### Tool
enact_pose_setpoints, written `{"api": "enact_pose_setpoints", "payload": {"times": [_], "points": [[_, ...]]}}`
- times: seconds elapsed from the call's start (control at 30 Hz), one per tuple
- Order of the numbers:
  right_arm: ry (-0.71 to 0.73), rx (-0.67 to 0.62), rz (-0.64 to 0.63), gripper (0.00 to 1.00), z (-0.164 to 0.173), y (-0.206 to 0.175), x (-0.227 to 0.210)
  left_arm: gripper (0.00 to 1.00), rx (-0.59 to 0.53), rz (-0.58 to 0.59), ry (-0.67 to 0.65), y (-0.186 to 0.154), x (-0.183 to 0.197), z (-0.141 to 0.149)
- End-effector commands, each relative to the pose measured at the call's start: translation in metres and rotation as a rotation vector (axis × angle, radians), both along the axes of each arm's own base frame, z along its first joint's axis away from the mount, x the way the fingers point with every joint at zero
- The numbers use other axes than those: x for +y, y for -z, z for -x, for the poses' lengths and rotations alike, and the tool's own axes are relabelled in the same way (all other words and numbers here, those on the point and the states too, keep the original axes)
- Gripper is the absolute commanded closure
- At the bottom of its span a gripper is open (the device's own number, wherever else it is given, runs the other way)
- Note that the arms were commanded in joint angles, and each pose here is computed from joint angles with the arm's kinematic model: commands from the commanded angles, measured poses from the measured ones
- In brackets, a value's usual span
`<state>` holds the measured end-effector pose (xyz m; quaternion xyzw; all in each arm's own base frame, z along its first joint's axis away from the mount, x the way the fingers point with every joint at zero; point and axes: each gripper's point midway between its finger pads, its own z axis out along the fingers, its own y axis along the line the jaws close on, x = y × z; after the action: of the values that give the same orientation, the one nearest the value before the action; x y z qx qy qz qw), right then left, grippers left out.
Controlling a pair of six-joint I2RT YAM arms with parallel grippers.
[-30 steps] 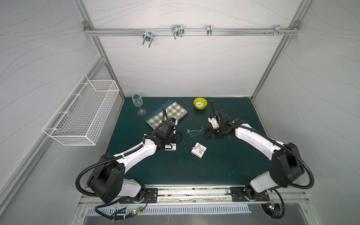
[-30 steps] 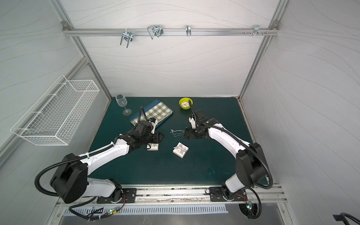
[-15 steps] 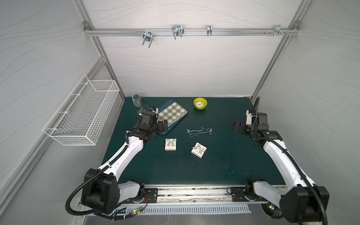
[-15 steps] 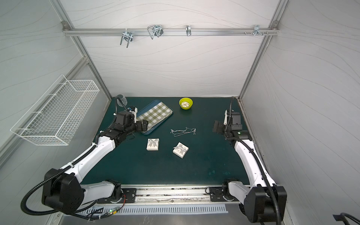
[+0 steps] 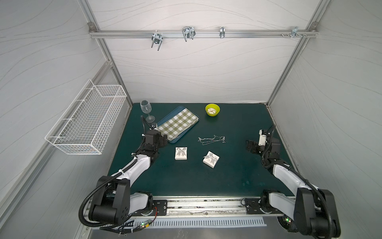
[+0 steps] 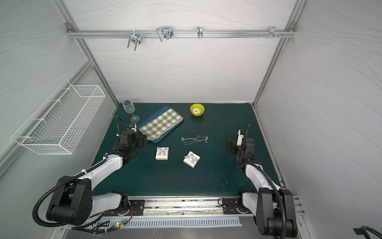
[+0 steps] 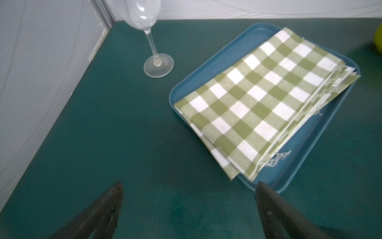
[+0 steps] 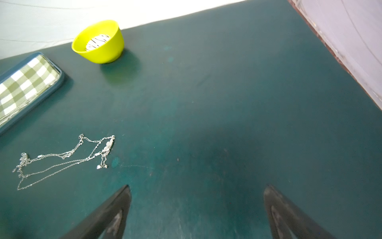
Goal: Take the necklace out of the lift-off lid jewelry box
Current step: Reset both arms
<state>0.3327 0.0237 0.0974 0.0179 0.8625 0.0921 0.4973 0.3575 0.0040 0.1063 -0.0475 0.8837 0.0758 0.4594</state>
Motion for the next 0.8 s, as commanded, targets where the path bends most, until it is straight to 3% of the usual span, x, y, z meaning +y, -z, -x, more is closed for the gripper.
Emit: {"api": "enact_pose_setpoints", "payload": {"times": [0.0,0.07,0.17,0.4,0.47,0.53,0.57,0.63,0.77], "points": [[-0.090,-0.233,-0.020,0.01,-0.015,-0.026,0.015,0.01,-0.071,-0.035,-0.056,-0.010,0.016,-0.008],[-0.134,-0.269,-0.039,0.01,-0.018,-0.028,0.023,0.01,-0.113,-0.022,-0.092,-0.010,0.023,-0.008],[-0.168,-0.262,0.042,0.01,-0.028,-0.026,0.027,0.01,-0.223,0.048,-0.099,-0.014,0.029,-0.017],[-0.164,-0.304,0.059,0.01,-0.049,0.000,0.027,0.01,-0.354,0.030,-0.097,-0.017,0.036,-0.020],[-0.162,-0.209,0.072,0.01,-0.049,0.007,0.026,0.01,-0.381,0.030,-0.109,-0.014,0.039,-0.019],[-0.122,-0.175,0.101,0.01,-0.066,0.011,0.025,0.01,-0.387,0.038,-0.111,-0.007,0.039,-0.019],[-0.110,-0.096,0.106,0.01,-0.070,0.018,0.024,0.01,-0.382,0.039,-0.097,-0.002,0.037,-0.021],[-0.098,-0.135,0.131,0.01,-0.071,0.015,0.025,0.01,-0.386,0.028,-0.058,0.001,0.031,-0.028],[-0.100,-0.129,0.132,0.01,-0.070,0.015,0.024,0.01,-0.281,0.039,-0.015,0.010,0.024,-0.042]]}}
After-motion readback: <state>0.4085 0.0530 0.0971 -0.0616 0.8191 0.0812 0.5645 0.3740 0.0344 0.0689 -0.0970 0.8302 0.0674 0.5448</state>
